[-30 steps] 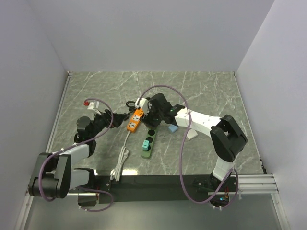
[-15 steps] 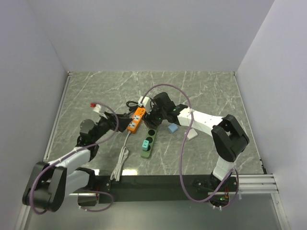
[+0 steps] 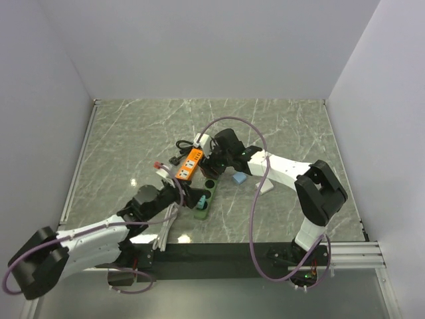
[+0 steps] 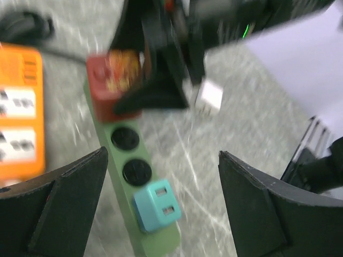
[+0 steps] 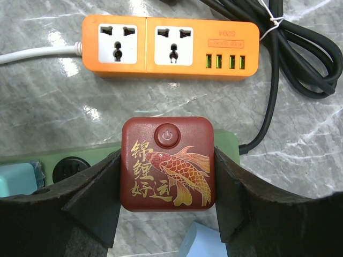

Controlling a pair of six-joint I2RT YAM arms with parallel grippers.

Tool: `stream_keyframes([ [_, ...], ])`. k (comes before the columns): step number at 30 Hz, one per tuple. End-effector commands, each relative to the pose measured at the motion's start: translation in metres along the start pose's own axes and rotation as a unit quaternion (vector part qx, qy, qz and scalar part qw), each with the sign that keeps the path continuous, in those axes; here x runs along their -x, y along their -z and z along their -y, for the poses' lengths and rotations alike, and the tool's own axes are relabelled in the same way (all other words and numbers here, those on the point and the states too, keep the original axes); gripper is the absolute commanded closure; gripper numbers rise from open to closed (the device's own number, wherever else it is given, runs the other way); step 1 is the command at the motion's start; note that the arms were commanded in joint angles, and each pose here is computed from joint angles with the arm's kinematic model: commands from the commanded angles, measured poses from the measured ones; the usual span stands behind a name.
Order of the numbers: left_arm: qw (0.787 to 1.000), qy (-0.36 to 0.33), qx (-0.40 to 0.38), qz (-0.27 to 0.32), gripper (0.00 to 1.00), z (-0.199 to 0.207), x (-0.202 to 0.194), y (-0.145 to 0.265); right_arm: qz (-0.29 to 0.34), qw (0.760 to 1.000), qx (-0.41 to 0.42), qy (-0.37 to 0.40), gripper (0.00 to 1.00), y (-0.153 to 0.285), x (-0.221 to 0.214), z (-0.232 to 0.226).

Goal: Insert the plug

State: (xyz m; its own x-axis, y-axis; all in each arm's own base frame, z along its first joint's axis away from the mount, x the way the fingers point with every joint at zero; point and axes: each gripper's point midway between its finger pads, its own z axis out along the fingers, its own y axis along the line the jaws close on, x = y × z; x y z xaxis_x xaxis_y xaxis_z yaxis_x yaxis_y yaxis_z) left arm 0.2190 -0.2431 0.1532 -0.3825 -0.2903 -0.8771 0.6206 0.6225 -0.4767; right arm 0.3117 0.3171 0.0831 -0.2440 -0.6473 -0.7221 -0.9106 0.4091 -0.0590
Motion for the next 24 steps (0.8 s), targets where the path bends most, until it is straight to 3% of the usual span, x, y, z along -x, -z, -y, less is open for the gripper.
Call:
stream_keyframes([
  [1,0.996,-0.013,0.082,-0.025,0.10,-0.018,-0.026,-0.005,-0.199,0.969,0.078,-0.127,1.00,0.016,-0.114,-0.064],
  [8,0.986,-0.044,0.154,-0.047,0.11,-0.025,-0.029,-0.014,-0.187,0.971,0.074,-0.128,1.00,0.017,-0.107,-0.062],
  [22,0.984,-0.060,0.109,-0.131,0.26,-0.001,-0.068,-0.017,-0.189,0.971,0.057,-0.138,1.00,0.015,-0.106,-0.057],
  [24,0.981,-0.065,0.118,-0.137,0.32,-0.004,-0.069,-0.013,-0.191,0.970,0.050,-0.143,1.00,0.014,-0.107,-0.055],
])
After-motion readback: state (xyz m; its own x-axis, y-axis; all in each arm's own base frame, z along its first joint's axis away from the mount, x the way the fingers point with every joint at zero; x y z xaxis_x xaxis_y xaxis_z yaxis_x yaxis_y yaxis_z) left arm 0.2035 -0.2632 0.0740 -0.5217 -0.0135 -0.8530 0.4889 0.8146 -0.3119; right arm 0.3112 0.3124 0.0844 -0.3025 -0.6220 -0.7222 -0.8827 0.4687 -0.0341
